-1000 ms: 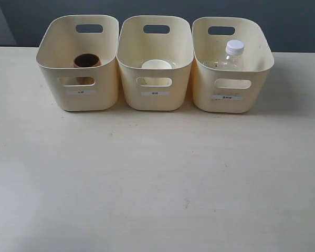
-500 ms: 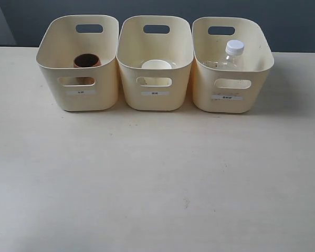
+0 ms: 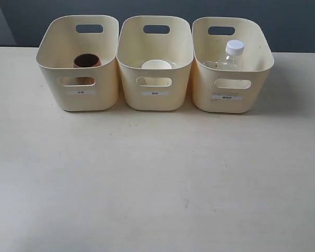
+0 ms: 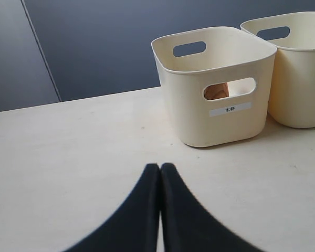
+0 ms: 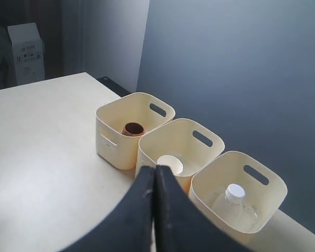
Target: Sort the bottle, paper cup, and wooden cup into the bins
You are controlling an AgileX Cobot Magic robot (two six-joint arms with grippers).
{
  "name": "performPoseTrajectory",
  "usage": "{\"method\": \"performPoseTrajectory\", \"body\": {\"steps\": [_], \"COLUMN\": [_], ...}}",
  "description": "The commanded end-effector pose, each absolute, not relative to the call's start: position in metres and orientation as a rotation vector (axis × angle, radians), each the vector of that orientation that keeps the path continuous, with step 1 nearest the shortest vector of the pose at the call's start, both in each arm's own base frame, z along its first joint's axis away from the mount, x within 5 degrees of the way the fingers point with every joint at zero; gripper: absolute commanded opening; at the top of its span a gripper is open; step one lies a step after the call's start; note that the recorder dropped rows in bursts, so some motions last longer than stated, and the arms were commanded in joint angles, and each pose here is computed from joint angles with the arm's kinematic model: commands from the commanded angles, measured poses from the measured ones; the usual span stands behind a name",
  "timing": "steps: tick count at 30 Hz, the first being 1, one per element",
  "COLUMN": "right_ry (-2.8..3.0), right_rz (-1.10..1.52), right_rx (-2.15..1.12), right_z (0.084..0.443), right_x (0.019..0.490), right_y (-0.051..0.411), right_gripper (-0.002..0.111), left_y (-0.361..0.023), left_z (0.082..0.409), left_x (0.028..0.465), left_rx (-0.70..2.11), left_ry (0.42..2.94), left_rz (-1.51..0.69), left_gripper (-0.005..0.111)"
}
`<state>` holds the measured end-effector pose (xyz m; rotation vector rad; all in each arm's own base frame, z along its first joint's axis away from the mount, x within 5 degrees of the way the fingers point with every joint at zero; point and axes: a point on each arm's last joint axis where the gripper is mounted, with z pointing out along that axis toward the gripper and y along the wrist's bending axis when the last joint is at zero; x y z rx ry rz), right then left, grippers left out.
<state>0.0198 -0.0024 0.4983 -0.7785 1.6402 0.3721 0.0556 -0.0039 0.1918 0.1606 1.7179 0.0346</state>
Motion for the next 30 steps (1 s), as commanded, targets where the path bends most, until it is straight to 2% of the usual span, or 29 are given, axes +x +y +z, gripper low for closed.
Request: {"method": "performPoseTrajectory", "body": {"steps": [1, 4, 9, 12, 17, 22, 25, 30], "right_ry": [1.626, 1.650, 1.475, 1.489, 1.555, 1.480, 1.511, 1.551], "right_rz": [0.381, 0.439, 0.365, 0.349, 0.266, 0.186, 0.142, 0.121], "right_rx": [-0.771, -0.672, -0.568, -0.472, -0.211, -0.104, -0.163, -0.208], "right_z": [0.498, 0.496, 0.470, 0.431, 0.345, 0.268, 0.237, 0.221], "right_x": [0.018, 0.014, 0.012, 0.019, 0.037, 0.043, 0.048, 0.051], "right_y": [-0.005, -0.008, 0.004, 0.014, 0.018, 0.015, 0.016, 0.018], "right_gripper": [-0.001, -0.001, -0.001, -0.001, -0.001, -0.001, -0.001, -0.001], "left_y": [-0.004, -0.004, -0.004, -0.004, -0.004, -0.004, -0.004, -0.004], "left_z": [0.192, 0.192, 0.192, 0.192, 0.192, 0.192, 0.192, 0.191], "left_x": [0.055, 0.055, 0.055, 0.055, 0.055, 0.055, 0.055, 0.055], "left_rx": [0.157, 0.157, 0.157, 0.157, 0.157, 0.157, 0.157, 0.166], "left_ry": [1.714, 1.714, 1.714, 1.714, 1.714, 1.714, 1.714, 1.715], "left_rz": [0.025, 0.025, 0.025, 0.025, 0.025, 0.025, 0.025, 0.036], "left_gripper": [0.000, 0.000, 0.000, 0.000, 0.000, 0.000, 0.000, 0.000]}}
